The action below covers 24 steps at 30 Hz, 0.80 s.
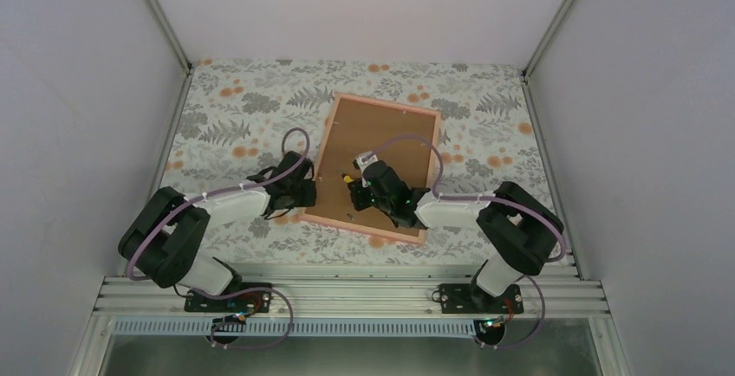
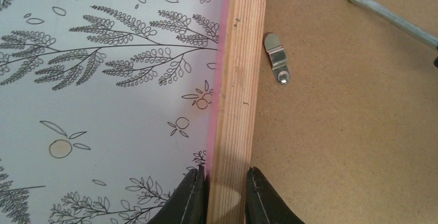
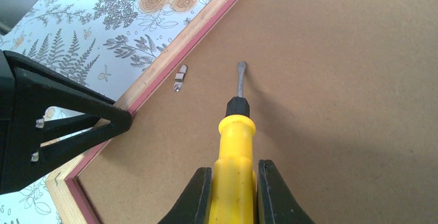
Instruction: Take the photo out of the frame
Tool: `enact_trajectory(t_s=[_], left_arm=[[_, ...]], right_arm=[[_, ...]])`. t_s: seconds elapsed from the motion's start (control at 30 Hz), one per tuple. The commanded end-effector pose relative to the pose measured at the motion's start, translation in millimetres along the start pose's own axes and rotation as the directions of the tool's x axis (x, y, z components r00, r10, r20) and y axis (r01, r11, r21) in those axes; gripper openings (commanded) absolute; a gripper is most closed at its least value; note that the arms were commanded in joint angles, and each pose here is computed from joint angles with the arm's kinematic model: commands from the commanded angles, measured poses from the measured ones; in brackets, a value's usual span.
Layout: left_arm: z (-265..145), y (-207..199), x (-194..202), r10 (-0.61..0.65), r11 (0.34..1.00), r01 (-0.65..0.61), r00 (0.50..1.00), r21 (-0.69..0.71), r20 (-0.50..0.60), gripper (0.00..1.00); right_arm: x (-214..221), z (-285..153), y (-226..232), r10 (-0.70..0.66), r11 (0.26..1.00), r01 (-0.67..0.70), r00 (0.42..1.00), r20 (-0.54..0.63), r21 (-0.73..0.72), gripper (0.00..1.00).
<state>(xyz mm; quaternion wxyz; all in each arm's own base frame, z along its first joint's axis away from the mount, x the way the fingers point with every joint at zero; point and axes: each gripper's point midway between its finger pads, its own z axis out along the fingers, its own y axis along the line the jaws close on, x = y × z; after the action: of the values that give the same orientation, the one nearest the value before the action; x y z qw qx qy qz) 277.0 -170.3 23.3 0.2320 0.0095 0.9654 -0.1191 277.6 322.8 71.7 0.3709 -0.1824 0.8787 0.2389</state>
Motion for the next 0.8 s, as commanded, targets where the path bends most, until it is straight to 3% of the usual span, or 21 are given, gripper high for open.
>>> enact_trajectory(t_s=[0.0,0.17,0.37,0.77], left_arm=[[0,19,17,-0.113,0.992,0.111,0.993,-0.063,-0.028,0.1],[0,16,28,-0.179,0.984,0.178,0.983,-0.024,-0.033,0.08],[4,13,34,-0.184,0.983,0.183,0.981,-0.022,-0.055,0.08],[4,10,34,-0.185,0.983,0.184,0.981,-0.021,-0.056,0.08]], right_arm=[[-11,-11,6,0.02,0.999,-0.018,0.999,0.039,-0.038,0.04],[-22,-21,15,-0.021,0.996,0.027,0.997,0.076,-0.081,0.04],[-9,-18,52,-0.102,0.963,0.103,0.995,0.016,-0.248,0.04],[6,2,56,-0.095,0.973,0.083,0.995,-0.045,-0.217,0.04]])
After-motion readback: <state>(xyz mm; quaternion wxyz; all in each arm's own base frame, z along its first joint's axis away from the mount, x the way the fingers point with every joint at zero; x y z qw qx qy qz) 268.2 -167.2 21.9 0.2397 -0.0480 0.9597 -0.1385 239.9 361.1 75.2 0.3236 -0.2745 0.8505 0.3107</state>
